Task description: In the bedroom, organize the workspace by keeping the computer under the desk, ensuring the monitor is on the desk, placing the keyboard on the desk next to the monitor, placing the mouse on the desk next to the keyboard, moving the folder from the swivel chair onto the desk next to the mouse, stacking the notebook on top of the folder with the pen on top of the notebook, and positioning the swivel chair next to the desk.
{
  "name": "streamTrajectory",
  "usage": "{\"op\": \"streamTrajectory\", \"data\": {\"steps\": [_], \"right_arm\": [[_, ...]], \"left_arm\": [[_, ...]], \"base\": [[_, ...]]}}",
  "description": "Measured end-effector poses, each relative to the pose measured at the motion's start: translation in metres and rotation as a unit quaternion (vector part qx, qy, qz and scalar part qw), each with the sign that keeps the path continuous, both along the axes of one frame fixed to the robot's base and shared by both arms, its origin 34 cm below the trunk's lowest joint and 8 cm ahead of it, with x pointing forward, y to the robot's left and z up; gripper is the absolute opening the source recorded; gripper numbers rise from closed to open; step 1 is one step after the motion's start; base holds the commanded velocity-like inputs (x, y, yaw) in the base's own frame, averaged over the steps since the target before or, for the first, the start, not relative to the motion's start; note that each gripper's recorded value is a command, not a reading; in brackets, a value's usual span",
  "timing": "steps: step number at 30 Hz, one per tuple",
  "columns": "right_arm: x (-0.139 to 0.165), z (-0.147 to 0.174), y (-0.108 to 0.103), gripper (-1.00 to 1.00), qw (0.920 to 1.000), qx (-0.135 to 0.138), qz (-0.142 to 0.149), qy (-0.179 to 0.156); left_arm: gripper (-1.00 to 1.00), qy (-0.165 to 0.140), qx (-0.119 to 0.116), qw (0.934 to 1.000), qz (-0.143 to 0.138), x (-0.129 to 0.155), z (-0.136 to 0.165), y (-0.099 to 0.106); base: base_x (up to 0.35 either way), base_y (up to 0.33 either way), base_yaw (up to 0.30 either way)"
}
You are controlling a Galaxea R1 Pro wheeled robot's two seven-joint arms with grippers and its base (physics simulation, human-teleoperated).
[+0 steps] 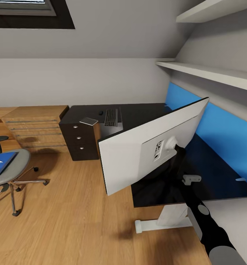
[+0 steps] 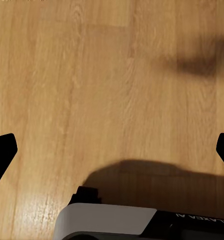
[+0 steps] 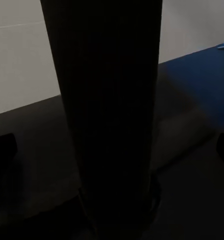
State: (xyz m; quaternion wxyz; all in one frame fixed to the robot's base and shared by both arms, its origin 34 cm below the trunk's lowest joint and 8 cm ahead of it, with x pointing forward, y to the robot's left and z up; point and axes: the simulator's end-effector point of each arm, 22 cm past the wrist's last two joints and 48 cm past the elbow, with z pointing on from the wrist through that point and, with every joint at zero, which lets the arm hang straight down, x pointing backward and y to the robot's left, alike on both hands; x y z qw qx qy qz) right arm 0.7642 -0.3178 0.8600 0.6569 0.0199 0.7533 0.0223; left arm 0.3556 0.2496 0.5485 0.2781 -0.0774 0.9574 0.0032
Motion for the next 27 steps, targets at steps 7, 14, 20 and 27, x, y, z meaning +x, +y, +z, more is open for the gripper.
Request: {"op": "streamTrajectory", "data": {"steps": [7, 14, 20, 27], "right_arm": [[0.0, 0.0, -0.0006, 1.0, 1.0, 0.0, -0.001, 0.0], [-0.0001, -0.0006, 0.0, 1.0, 1.0, 0.0, -0.002, 0.001], [-0.0006, -0.0032, 0.0014, 1.0, 1.0, 0.001, -0.004, 0.004], [-0.001, -0.0044, -0.0003, 1.0, 1.0, 0.001, -0.008, 0.005]], "left_arm": [[1.0, 0.0, 0.0, 1.0, 0.0, -0.0001, 0.0, 0.0], [1.0, 0.001, 0.0, 1.0, 0.0, -0.0003, -0.0001, -0.0001], [1.0, 0.001, 0.0, 1.0, 0.0, -0.0002, -0.0001, -0.0001], [1.0, 0.001, 0.0, 1.0, 0.0, -0.0002, -0.0002, 0.0]], "base": [[0.001, 0.0, 0.0], [0.0, 0.0, 0.0], [0.0, 0.0, 0.0], [0.001, 0.0, 0.0]]}}
